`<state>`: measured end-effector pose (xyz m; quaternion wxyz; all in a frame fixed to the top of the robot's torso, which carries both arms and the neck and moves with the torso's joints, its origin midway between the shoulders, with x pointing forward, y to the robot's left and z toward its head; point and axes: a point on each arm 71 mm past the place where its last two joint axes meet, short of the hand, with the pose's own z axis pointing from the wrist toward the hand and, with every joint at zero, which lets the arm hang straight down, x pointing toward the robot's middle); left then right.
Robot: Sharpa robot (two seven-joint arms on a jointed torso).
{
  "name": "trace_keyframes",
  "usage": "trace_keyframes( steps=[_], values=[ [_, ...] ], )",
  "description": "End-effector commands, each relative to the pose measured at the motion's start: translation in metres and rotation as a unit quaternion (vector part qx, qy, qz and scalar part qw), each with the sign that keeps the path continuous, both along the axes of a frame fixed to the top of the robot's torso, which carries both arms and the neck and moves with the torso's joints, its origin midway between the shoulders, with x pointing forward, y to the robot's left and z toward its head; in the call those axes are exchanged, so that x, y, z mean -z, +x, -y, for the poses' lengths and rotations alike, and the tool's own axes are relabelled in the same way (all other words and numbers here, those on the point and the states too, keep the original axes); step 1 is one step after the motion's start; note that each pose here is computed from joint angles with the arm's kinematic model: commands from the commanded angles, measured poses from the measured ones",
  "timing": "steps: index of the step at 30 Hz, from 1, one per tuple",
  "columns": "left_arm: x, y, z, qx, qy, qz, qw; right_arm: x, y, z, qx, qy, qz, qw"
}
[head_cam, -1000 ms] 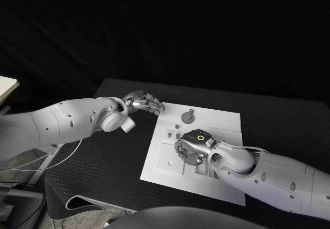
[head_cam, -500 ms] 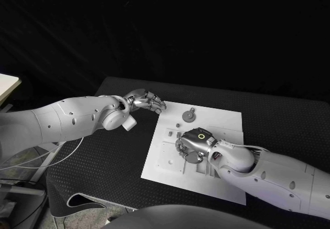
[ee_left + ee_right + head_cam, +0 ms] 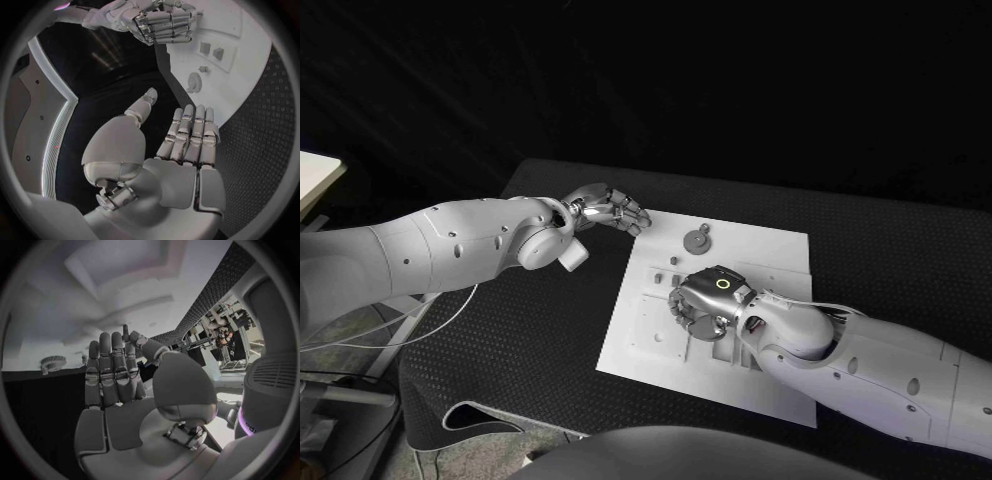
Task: Assemble the parts on the task board
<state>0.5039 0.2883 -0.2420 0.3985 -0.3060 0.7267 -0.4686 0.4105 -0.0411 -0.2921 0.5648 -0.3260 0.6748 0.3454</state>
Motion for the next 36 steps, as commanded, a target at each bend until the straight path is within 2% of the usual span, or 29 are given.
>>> trace_keyframes(
  steps=[1,36],
  values=[
    [-0.0016,0.0004,0.0021,0.003,-0.004,0.003,1.0,0.0042,-0.0026,-0.0004,-0.003,-0.016,-0.01,1.0],
    [-0.0012,0.0011,0.0016,0.002,-0.003,0.002,1.0,0.0053,-0.0065,-0.0019,-0.007,-0.019,-0.022,1.0]
  ],
)
